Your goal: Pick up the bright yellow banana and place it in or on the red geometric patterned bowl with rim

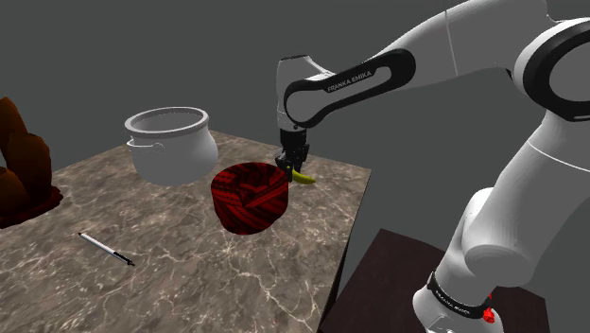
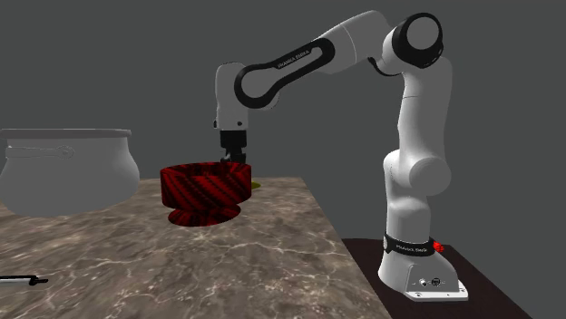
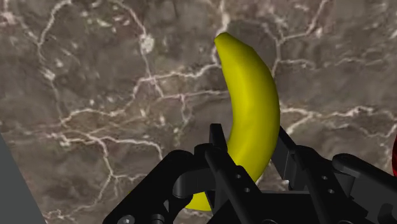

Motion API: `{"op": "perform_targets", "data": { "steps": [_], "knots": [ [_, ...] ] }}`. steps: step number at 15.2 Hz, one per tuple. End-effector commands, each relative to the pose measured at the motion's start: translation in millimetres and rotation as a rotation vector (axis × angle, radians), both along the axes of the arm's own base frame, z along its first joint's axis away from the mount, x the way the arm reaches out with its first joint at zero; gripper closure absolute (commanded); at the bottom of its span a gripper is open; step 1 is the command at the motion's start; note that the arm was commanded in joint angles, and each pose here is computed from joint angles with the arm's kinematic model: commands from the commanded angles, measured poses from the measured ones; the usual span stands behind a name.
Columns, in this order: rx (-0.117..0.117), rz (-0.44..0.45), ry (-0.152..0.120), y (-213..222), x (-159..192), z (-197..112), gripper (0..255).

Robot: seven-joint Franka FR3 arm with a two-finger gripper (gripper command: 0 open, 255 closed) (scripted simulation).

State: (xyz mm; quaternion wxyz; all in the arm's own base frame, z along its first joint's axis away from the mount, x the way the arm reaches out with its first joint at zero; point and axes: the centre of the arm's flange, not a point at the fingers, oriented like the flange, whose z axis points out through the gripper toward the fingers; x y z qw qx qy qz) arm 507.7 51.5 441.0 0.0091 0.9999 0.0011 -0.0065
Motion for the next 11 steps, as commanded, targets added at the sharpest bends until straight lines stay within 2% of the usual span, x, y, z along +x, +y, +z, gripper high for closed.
{"op": "perform_targets", "data": {
  "steps": [1, 5, 11],
  "knots": [
    [0.0, -0.001, 0.001, -1, 0, -1, 255],
    [0.0, -0.001, 0.001, -1, 0, -1, 255],
    [0.0, -0.001, 0.001, -1, 0, 31, 255]
  ]
}}
